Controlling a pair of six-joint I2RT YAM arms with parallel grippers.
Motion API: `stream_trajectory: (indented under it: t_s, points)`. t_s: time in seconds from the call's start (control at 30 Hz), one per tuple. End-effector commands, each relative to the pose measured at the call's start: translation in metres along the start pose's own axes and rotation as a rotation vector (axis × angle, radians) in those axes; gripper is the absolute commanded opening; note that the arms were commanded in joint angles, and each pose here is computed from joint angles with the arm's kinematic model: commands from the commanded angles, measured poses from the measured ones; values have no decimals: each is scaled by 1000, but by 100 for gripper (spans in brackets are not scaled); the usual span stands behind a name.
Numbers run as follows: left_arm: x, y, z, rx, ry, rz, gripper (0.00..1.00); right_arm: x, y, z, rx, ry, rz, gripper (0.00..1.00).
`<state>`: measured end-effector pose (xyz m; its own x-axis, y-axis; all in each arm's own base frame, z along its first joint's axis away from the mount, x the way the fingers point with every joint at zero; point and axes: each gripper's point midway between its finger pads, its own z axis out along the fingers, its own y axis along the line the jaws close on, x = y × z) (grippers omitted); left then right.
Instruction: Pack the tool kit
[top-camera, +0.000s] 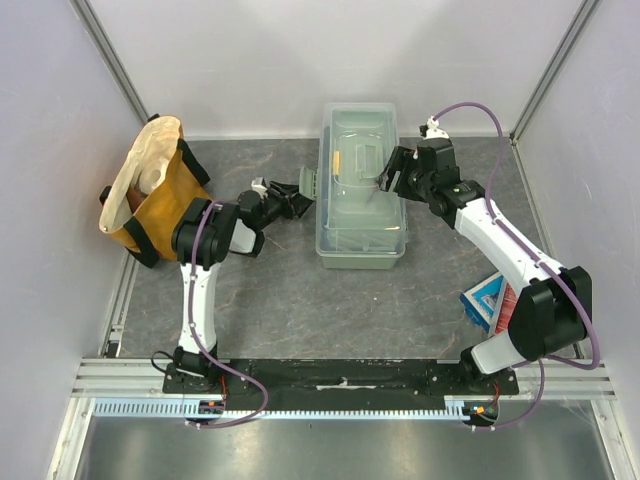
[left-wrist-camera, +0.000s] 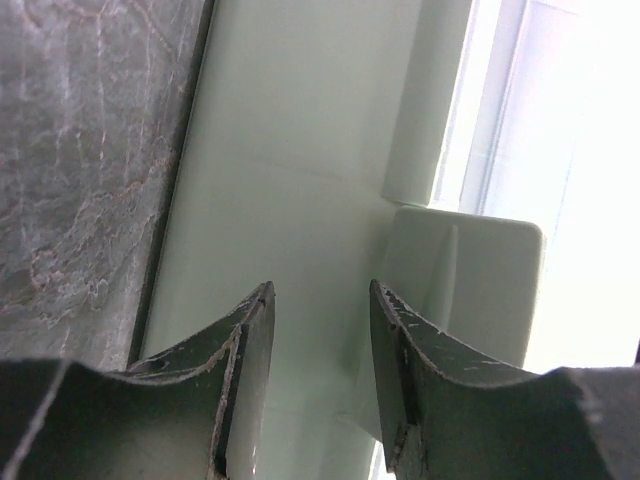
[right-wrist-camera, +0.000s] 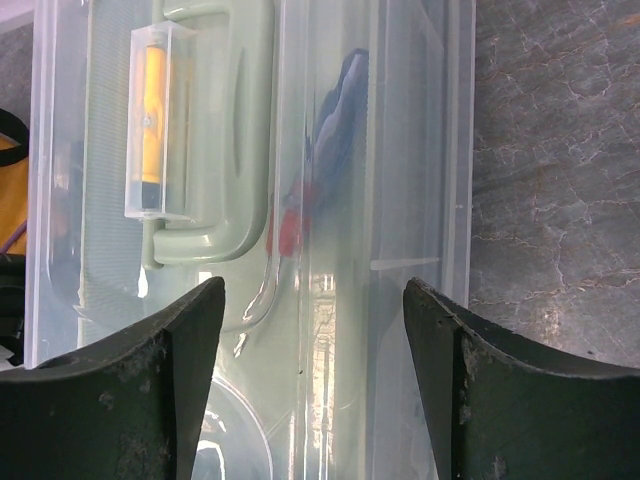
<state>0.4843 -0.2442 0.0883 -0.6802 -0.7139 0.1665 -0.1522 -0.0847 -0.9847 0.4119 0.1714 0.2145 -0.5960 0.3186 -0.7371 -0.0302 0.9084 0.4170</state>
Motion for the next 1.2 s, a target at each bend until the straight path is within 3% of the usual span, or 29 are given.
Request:
stream_trajectory:
  t_s: [0.0, 0.23, 0.57, 0.67, 1.0, 1.17]
  points:
    - [26, -76, -7, 315, 93, -1, 49, 5, 3, 0, -7, 19, 6, 78]
    - [56, -98, -7, 385, 141, -77, 49, 10, 9, 3, -41, 41, 9, 76]
    - [54, -127, -24, 443, 47, -142, 45, 10, 7, 1, -40, 39, 10, 76]
    - [55, -128, -24, 410, 30, -127, 40, 11, 7, 2, -38, 41, 10, 76]
    - [41, -102, -25, 228, -118, -142, 38, 15, 8, 4, -48, 58, 11, 76]
    - [50, -118, -13, 265, -54, -79, 40, 16, 6, 5, -43, 60, 10, 76]
